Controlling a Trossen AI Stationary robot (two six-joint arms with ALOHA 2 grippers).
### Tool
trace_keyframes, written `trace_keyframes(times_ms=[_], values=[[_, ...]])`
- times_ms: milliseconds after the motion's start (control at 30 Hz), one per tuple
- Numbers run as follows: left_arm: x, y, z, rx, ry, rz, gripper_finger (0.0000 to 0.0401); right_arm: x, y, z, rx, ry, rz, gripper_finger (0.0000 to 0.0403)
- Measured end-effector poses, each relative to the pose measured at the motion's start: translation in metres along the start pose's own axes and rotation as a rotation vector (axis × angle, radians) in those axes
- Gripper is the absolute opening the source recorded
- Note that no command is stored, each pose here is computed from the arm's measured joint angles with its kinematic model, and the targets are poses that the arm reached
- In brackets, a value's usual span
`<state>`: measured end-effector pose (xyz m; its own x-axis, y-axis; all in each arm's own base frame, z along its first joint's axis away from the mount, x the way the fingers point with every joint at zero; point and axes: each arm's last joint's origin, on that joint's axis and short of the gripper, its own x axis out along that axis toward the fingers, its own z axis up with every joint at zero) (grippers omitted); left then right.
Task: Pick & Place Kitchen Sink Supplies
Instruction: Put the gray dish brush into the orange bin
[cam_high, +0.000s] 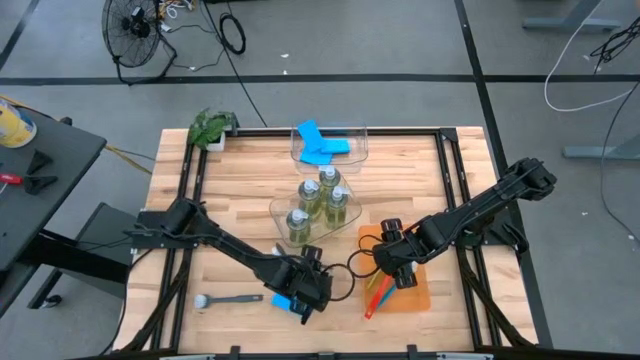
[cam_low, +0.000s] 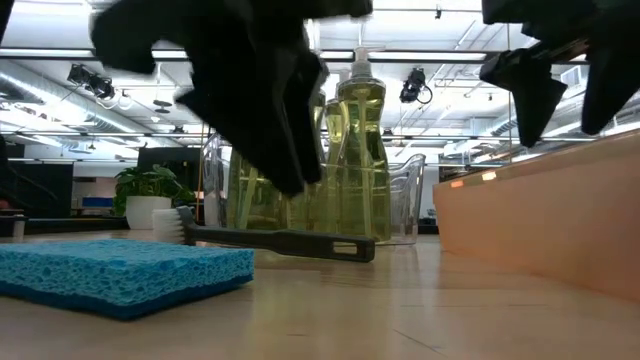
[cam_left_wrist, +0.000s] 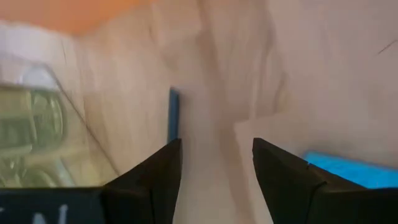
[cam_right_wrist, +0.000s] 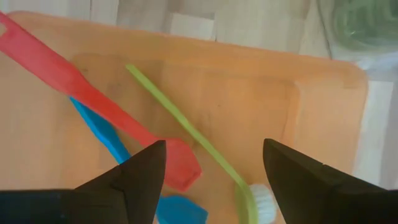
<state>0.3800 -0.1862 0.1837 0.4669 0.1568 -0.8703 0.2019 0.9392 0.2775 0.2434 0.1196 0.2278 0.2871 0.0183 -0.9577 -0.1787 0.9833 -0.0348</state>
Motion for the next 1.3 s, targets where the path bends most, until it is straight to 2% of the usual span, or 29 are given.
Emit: trace_keyframes(times_ms=[300, 500, 733, 867, 1000, 1167, 1300], values=[[0.022, 0.024, -0.002, -0.058, 0.054, 0.068, 0.0199, 0.000, 0.000, 0.002, 0.014, -0.025, -0.002, 0.0267], [0.028, 0.040, -0.001, -0.095, 0.066, 0.041, 0.0194, 0.000, 0.000, 0.002, 0.014, -0.026, -0.003, 0.0267], [0.040, 0.037, -0.002, -0.088, 0.083, -0.002, 0.0180, 0.000, 0.000, 0.002, 0.007, -0.028, -0.002, 0.0267], [0.048, 0.036, -0.007, -0.082, 0.118, 0.019, 0.0179, 0.000, 0.001, 0.003, 0.007, -0.035, 0.000, 0.0267], [0.051, 0.045, -0.006, -0.109, 0.115, 0.028, 0.0179, 0.000, 0.001, 0.003, 0.007, -0.034, 0.000, 0.0267], [0.058, 0.049, -0.009, -0.125, 0.153, -0.050, 0.0179, 0.000, 0.001, 0.003, 0.007, -0.033, -0.001, 0.0267], [0.058, 0.048, -0.010, -0.122, 0.160, -0.052, 0.0173, 0.000, 0.001, 0.003, 0.007, -0.033, -0.001, 0.0267]])
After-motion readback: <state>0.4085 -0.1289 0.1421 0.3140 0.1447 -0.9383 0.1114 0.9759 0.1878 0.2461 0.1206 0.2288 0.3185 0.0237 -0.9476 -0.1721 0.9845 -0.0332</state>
